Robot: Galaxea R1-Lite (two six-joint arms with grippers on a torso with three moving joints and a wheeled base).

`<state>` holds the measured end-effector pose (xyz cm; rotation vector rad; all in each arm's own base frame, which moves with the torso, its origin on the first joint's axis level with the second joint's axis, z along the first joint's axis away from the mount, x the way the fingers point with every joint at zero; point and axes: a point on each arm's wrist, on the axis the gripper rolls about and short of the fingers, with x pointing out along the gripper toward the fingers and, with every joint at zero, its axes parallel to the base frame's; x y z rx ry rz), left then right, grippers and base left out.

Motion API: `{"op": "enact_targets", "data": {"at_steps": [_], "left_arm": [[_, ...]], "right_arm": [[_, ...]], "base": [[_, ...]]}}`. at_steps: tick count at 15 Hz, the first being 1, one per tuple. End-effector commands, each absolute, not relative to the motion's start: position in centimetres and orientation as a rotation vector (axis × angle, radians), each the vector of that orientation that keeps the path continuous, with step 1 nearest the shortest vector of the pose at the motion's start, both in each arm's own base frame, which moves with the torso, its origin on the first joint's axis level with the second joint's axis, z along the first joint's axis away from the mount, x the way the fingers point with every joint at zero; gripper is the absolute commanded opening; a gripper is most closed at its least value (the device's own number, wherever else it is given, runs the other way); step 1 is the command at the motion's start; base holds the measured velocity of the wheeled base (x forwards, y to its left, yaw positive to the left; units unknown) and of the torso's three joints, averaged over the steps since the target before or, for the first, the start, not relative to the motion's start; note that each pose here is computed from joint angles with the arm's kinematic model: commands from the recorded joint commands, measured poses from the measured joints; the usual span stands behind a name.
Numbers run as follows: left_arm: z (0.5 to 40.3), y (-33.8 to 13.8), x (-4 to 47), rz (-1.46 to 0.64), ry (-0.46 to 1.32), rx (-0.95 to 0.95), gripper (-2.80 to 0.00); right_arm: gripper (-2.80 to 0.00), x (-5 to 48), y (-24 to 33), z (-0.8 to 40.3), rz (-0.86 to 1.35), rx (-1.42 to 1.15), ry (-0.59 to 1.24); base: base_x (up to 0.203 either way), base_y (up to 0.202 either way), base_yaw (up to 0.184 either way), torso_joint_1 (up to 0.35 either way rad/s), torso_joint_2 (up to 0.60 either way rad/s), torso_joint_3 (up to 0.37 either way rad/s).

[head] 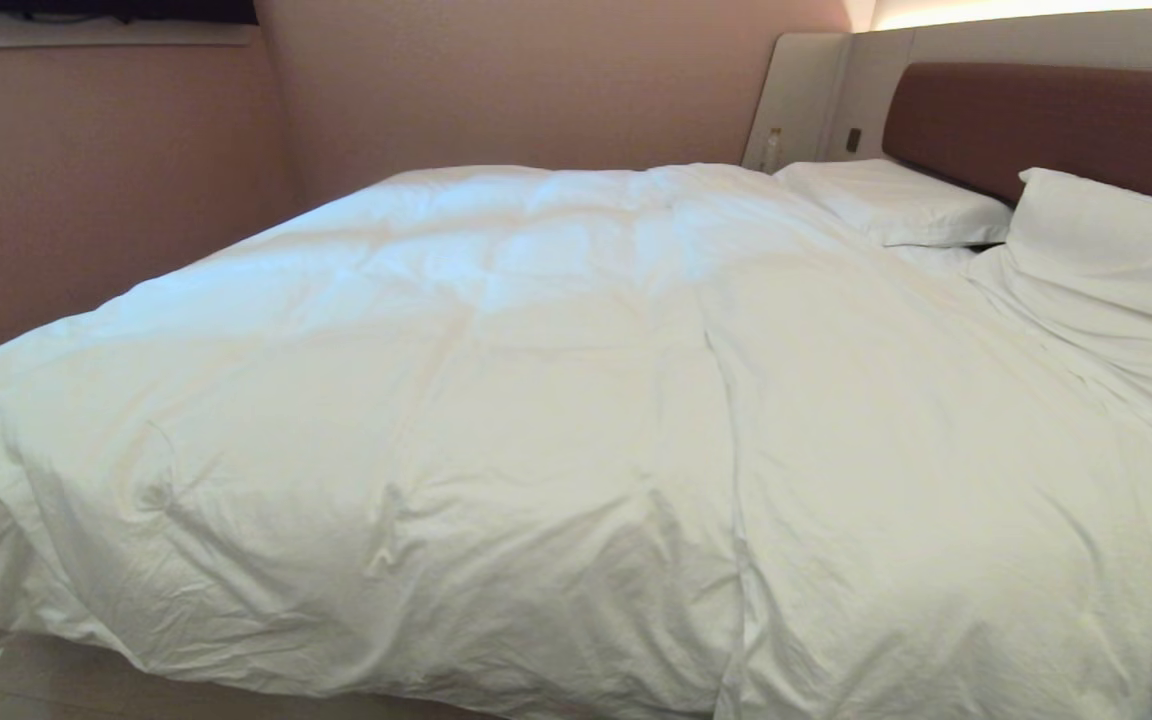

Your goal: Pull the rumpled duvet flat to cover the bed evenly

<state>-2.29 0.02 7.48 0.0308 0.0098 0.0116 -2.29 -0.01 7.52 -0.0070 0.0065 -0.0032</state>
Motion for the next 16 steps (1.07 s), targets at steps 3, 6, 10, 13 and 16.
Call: {"op": "enact_targets", "data": {"at_steps": [3, 6, 10, 13, 16], "left_arm": [[7.48, 0.02, -2.29, 0.012, 0.009, 0.029, -2.8], [7.48, 0.02, -2.29, 0.012, 0.009, 0.028, -2.8], [7.48, 0.03, -2.29, 0.015, 0.009, 0.02, -2.8], [7.48, 0.03, -2.29, 0.015, 0.009, 0.022, -2.8], [7.48, 0.03, -2.29, 0.015, 0.009, 0.022, -2.8]], "right_arm": [[-2.8, -2.29, -0.01, 7.51, -0.003, -0.007, 0.006], [-2.8, -2.29, -0.01, 7.51, -0.003, -0.008, 0.006], [-2.8, -2.29, -0.01, 7.51, -0.003, -0.008, 0.006], [-2.8, -2.29, -0.01, 7.51, -0.003, -0.007, 0.006], [-2.8, -2.29, -0.01, 7.51, -0.003, -0.007, 0.006]], "base": [[0.0, 0.0, 0.0, 0.0, 0.0, 0.0], [0.0, 0.0, 0.0, 0.0, 0.0, 0.0], [0.003, 0.08, -0.006, 0.003, 0.0, 0.002], [0.0, 0.199, 0.0, 0.002, 0.0, 0.002], [0.0, 0.194, 0.0, 0.002, 0.0, 0.005]]}}
